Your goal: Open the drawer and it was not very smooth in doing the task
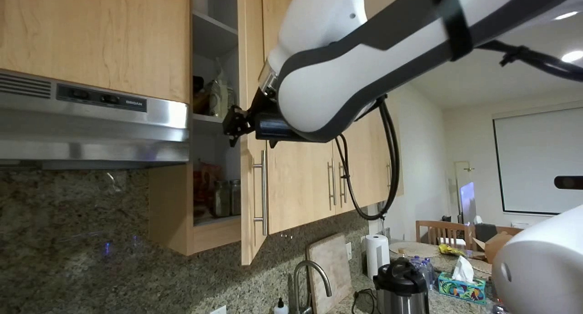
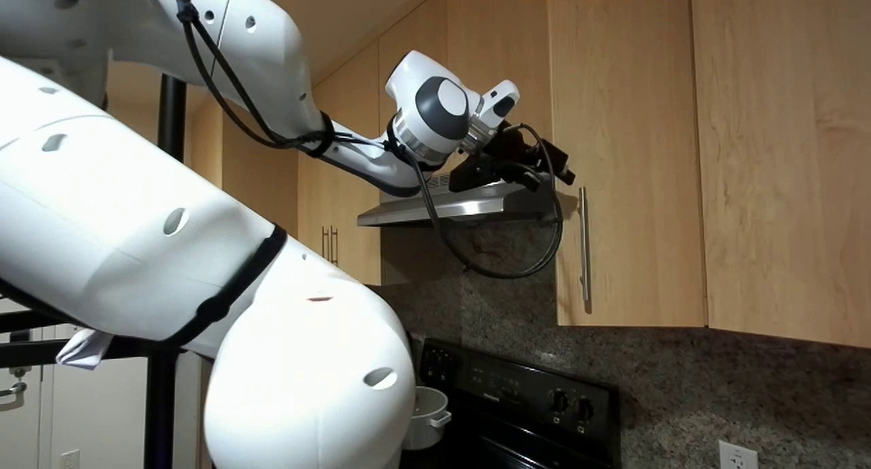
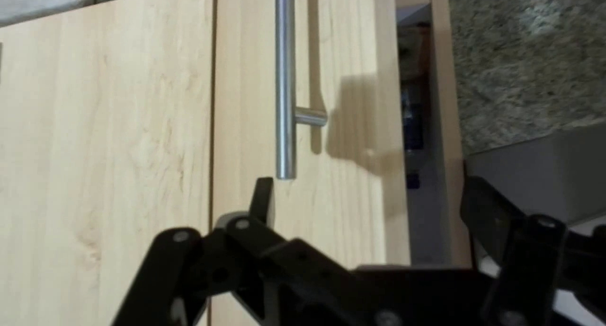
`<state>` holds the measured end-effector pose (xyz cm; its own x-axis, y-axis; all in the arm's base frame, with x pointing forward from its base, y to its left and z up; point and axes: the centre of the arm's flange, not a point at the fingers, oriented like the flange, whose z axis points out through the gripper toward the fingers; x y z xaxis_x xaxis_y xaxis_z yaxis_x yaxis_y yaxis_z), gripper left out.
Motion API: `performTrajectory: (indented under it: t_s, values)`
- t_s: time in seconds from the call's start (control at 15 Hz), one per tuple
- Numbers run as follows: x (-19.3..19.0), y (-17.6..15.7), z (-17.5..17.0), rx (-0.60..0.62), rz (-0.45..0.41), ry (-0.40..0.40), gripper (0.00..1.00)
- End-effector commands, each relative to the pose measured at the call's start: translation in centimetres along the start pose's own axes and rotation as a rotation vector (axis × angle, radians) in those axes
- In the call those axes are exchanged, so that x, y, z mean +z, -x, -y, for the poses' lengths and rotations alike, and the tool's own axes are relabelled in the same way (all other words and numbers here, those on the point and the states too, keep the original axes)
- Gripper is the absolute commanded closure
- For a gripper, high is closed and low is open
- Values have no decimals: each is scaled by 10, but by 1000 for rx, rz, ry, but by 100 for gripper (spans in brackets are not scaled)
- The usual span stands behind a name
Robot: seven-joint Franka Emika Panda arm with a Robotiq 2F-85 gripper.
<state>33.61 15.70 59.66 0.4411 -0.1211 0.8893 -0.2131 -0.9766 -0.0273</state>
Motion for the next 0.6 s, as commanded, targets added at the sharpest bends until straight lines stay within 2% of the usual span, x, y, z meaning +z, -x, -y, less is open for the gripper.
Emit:
performTrajectory:
  t_s: [0.0,0.53]
  values:
    - [23,-20,10,65,-26,87,0]
    - [33,-34,2,102,-3,165,0]
